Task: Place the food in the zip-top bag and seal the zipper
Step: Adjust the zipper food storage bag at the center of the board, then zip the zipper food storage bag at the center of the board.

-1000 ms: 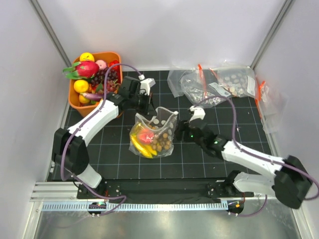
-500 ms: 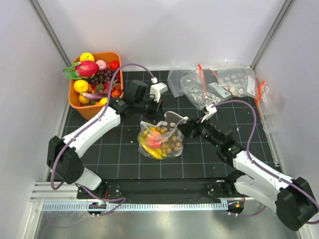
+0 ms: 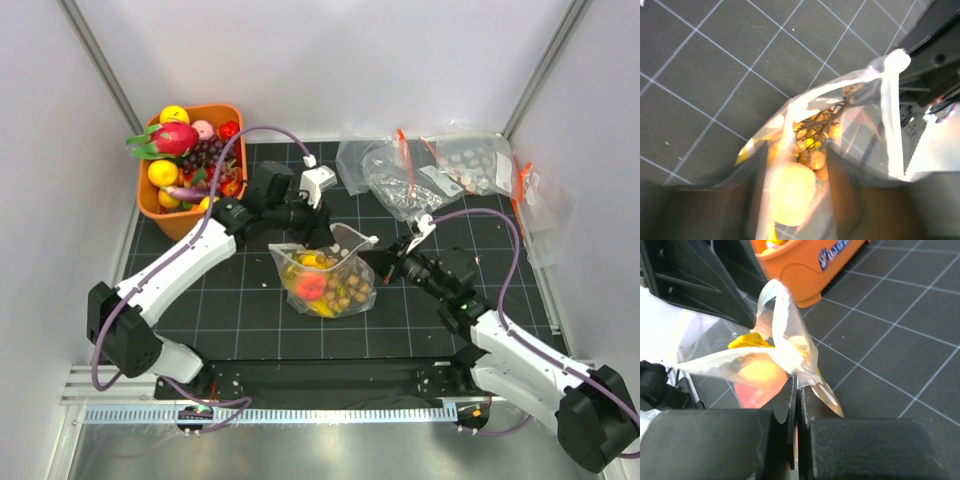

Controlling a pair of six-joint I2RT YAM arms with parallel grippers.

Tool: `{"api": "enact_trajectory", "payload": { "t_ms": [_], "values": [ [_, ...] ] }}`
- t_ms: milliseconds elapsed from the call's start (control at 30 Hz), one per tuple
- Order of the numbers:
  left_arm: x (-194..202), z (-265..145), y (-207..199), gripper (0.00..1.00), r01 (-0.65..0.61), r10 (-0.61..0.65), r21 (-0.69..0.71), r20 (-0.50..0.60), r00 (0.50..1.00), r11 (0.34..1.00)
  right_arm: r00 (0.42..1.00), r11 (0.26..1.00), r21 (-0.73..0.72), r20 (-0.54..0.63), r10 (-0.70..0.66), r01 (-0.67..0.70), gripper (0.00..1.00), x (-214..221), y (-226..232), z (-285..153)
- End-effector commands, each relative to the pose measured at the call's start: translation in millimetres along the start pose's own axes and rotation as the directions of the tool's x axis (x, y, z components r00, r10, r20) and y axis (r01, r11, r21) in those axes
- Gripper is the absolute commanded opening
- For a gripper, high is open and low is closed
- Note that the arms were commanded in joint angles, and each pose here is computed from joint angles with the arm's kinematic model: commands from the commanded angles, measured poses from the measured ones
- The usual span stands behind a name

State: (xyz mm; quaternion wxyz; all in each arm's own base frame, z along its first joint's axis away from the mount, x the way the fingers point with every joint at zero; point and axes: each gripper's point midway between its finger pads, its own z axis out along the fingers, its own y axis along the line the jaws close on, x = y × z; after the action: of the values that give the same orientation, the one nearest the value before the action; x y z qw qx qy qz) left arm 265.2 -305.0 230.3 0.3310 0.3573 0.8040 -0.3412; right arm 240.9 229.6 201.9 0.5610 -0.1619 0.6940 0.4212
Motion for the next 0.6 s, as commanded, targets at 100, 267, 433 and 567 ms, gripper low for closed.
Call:
{"api": "enact_trajectory", "payload": {
  "t_ms": [100,267,433,567],
  "values": [
    [-29.1,-29.7,-18.4,0.72,-0.076,0.079,-0.030,0.113,0.991,0.997,0.998,0.998,-0.054,0.052,-0.029,0.032,0.01,-16.3,16.9,-13.3],
    [-50.2,-39.0,-38.0,0.84,-0.156,0.162,-0.051,0.140,0.977,0.986,0.999,0.996,-0.084,0.023,-0.022,0.024,0.01,-8.4,21.2,-15.1],
    [-60.1,-40.0,-61.8,0.93,-0.227,0.227,-0.016,0.120,0.966,0.974,1.000,0.995,-0.102,0.015,-0.020,0.021,0.01,-9.6,25.2,-14.6],
    [-52.5,-30.9,-69.8,1.00,-0.311,0.312,-0.025,0.039,0.949,0.950,1.000,0.993,-0.119,0.016,-0.023,0.025,0.01,-14.2,29.5,-13.5]
  ]
}}
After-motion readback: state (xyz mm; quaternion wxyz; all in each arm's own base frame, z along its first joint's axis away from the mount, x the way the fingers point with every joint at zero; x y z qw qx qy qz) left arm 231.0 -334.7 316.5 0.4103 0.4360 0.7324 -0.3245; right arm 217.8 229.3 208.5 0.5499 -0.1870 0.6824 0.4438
